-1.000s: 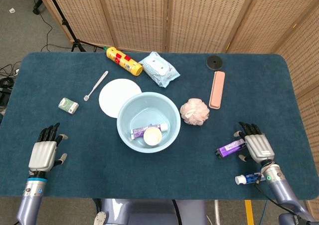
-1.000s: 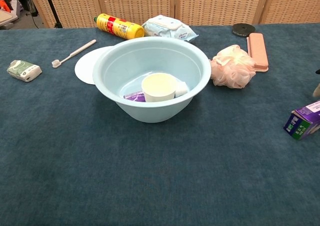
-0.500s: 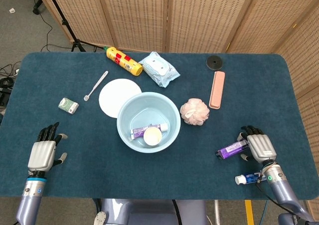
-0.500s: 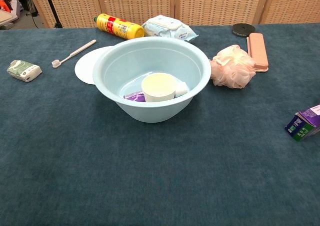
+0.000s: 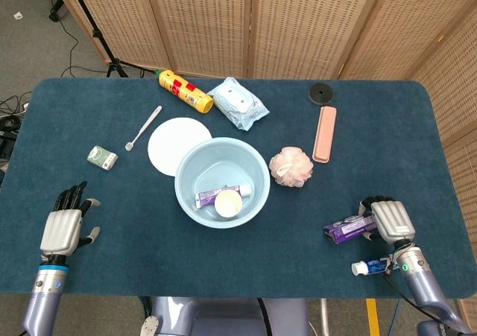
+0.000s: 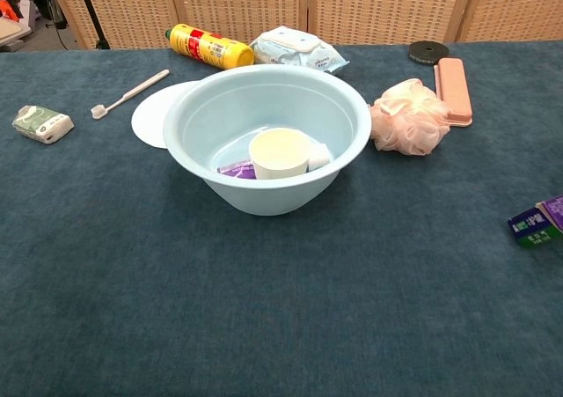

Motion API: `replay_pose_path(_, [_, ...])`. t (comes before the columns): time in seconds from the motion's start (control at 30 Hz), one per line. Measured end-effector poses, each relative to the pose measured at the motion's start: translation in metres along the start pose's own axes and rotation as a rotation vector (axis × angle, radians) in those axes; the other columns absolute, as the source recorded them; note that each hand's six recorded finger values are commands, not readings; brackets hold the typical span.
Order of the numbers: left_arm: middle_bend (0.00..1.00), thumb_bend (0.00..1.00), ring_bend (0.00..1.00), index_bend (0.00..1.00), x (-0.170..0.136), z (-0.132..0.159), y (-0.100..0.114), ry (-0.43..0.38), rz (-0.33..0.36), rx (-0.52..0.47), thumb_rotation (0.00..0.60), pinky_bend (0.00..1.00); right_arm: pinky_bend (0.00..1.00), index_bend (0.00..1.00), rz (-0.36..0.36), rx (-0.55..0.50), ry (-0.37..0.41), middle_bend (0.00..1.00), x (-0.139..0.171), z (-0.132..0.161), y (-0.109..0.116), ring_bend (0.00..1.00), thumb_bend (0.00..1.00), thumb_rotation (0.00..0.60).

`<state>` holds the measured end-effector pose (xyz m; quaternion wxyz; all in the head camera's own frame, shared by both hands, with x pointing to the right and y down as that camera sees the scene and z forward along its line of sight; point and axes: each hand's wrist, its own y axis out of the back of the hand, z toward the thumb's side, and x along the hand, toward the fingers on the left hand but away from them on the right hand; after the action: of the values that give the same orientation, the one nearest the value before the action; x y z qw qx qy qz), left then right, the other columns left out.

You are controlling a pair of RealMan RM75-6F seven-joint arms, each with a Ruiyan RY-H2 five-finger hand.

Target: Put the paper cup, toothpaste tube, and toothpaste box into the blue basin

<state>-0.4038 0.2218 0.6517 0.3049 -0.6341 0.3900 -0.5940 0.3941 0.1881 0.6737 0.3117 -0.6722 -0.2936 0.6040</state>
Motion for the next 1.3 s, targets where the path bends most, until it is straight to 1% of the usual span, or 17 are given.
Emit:
replay_pose_path(0.2, [0.06,0.26,0.03,0.36,0.000,0.000,0.000,0.001,0.002,-0.004,0.600,0.08,0.39,0.60,-0.008,0.009,0.003,0.44,0.000,0.001,0.005,0.39,0.24,0.600])
replay_pose_path(0.3, [0.06,0.26,0.03,0.36,0.001,0.000,0.000,0.000,-0.001,-0.003,0.600,0.08,0.39,0.61,-0.018,0.018,0.009,0.44,-0.001,0.003,0.011,0.39,0.24,0.600])
replay_pose_path(0.43, [0.06,0.26,0.03,0.36,0.001,-0.001,0.000,0.002,0.001,0.001,0.600,0.08,0.39,0.61,-0.045,0.029,0.027,0.44,-0.004,0.010,0.026,0.39,0.23,0.600])
replay_pose_path(0.6, [0.06,0.26,0.03,0.36,0.002,-0.003,0.002,0.004,0.026,0.030,0.600,0.08,0.39,0.61,-0.083,0.057,0.053,0.44,-0.010,0.025,0.051,0.39,0.23,0.600])
replay_pose_path(0.9, [0.06,0.26,0.03,0.36,0.001,-0.002,0.000,-0.006,0.006,0.022,0.600,0.08,0.39,0.61,-0.155,0.107,0.120,0.44,-0.021,0.070,0.103,0.39,0.23,0.600])
replay_pose_path(1.03, [0.06,0.26,0.03,0.36,0.001,-0.001,-0.002,-0.011,-0.006,0.015,0.600,0.08,0.39,0.62,-0.184,0.128,0.164,0.44,-0.023,0.098,0.124,0.39,0.23,0.600])
replay_pose_path(1.3, [0.06,0.26,0.03,0.36,0.000,0.002,-0.002,-0.032,-0.002,0.018,0.600,0.08,0.39,0.62,-0.230,0.173,0.259,0.44,-0.027,0.156,0.150,0.39,0.23,0.600])
